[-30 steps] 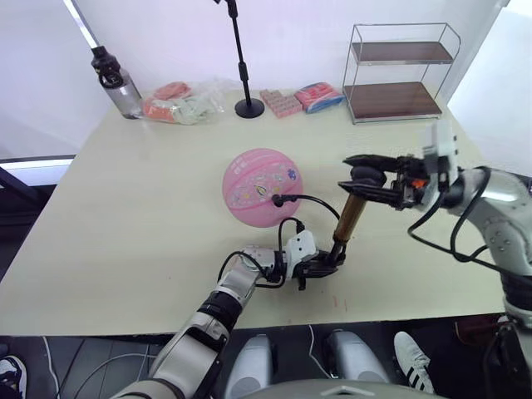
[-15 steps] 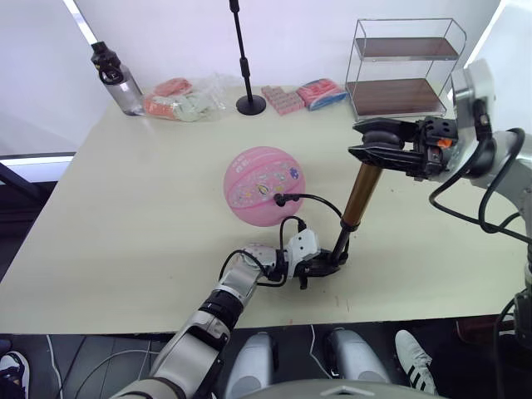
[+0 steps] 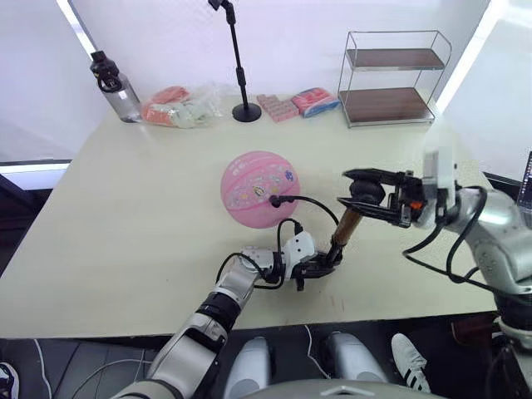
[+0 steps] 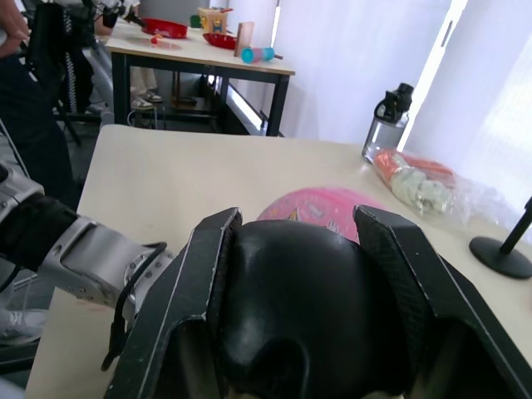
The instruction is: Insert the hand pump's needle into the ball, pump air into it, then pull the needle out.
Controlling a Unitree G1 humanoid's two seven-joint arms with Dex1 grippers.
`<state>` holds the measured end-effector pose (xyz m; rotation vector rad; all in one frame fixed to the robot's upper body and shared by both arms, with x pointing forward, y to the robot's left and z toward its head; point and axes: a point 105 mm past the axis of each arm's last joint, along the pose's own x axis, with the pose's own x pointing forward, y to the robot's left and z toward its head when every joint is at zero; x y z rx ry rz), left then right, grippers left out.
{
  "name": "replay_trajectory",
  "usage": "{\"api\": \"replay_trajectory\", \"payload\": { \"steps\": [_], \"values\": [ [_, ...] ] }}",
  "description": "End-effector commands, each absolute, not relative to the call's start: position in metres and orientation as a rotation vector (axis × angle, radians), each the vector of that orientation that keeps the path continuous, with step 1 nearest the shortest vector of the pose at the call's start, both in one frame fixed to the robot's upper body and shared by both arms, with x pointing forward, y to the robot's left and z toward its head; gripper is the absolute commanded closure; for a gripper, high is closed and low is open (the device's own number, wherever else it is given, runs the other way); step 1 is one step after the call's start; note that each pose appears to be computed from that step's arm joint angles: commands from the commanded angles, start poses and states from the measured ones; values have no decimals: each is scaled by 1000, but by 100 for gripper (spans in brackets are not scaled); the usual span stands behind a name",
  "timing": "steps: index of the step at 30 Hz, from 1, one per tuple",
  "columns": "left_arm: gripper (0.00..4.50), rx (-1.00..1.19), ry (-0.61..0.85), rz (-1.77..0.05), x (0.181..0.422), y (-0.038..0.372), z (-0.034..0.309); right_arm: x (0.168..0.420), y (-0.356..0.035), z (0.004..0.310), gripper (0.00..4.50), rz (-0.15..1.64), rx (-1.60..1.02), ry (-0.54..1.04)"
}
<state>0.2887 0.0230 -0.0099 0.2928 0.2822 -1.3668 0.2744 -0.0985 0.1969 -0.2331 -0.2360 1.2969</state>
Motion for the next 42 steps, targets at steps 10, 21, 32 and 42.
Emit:
{"api": "replay_trajectory", "payload": {
  "steps": [10,21,32,42],
  "values": [
    [339,284,614,-1299,260,62,-73,270,-94,97,285,1280,-292,22],
    [339,284,618,-1306,259,61,-74,278,-99,172,285,1286,-329,-135],
    [339,290,618,-1318,259,60,-74,270,-101,256,285,1349,-294,-234],
    [339,286,619,-1316,258,60,-74,260,-107,314,285,1358,-232,-323]
  ]
}}
